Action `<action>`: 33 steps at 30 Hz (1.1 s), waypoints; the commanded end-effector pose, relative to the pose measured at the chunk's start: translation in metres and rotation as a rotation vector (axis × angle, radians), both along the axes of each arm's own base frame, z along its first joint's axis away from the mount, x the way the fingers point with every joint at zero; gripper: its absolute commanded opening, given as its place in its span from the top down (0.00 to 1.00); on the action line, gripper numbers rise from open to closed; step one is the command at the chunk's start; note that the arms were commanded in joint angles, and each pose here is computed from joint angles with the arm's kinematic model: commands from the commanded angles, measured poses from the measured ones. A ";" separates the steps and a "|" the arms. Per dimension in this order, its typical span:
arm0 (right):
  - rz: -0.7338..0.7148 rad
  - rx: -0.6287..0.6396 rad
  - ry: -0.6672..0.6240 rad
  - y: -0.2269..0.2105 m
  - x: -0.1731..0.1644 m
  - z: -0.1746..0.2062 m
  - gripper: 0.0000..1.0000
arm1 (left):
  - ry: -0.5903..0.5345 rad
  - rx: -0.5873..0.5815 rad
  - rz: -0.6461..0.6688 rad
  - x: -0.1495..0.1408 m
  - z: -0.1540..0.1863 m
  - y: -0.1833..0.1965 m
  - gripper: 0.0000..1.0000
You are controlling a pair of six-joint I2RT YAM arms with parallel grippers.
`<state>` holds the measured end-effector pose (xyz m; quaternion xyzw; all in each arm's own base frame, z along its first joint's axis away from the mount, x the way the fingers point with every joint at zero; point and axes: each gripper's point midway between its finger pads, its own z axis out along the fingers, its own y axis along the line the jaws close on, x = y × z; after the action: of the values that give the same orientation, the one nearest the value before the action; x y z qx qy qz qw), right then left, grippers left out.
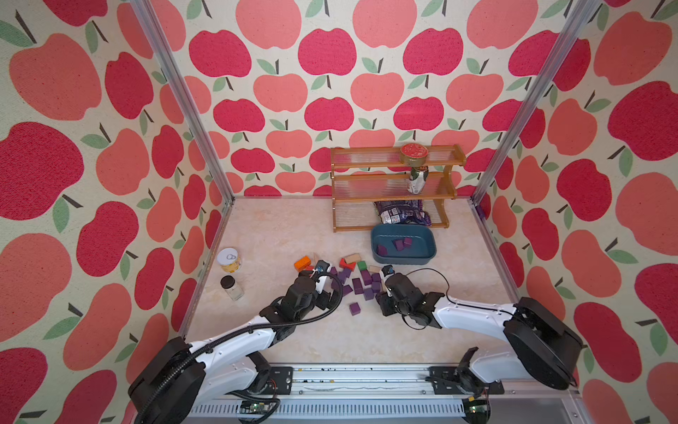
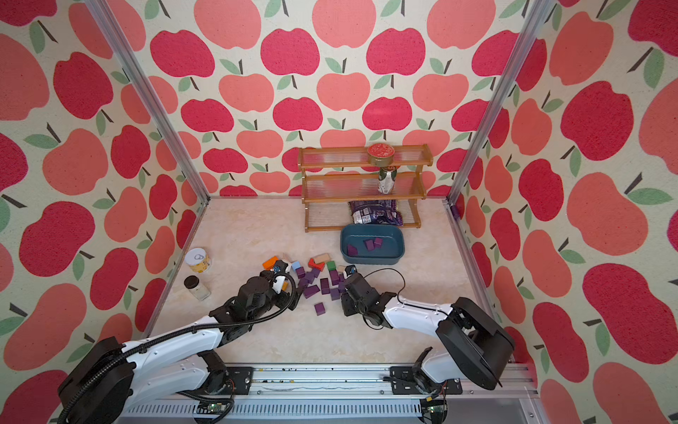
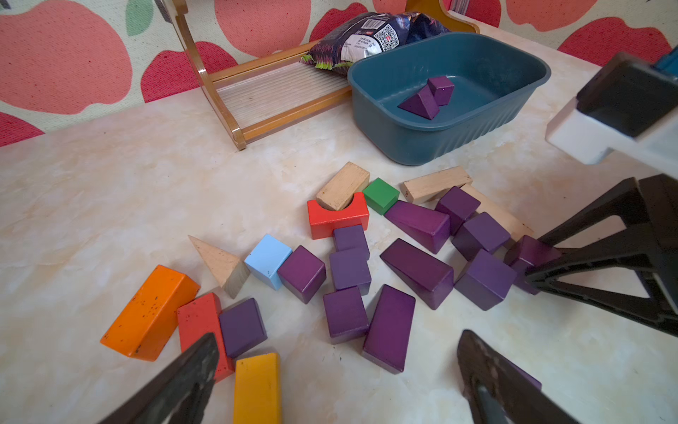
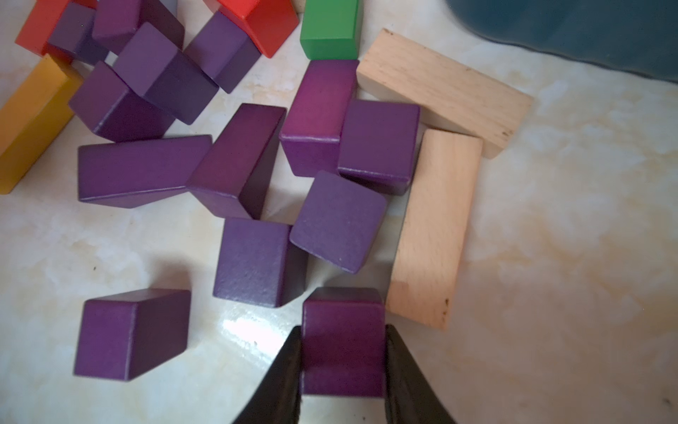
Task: Pick purple bricks into the storage bin
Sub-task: Pick up the building block from the center of the board.
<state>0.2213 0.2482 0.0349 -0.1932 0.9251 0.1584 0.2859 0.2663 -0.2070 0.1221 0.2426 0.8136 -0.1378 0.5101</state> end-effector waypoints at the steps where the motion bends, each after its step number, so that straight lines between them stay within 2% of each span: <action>1: -0.023 -0.020 0.001 -0.001 0.002 0.001 0.64 | -0.014 -0.009 0.010 0.003 0.008 0.000 0.01; 33: -0.075 -0.045 -0.054 -0.017 0.006 0.015 0.66 | -0.011 -0.006 0.018 0.004 0.008 0.001 0.01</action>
<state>0.2271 0.2341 0.0429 -0.1805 0.9263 0.1268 0.3055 0.2660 -0.2066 0.1212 0.2429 0.8145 -0.1370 0.5087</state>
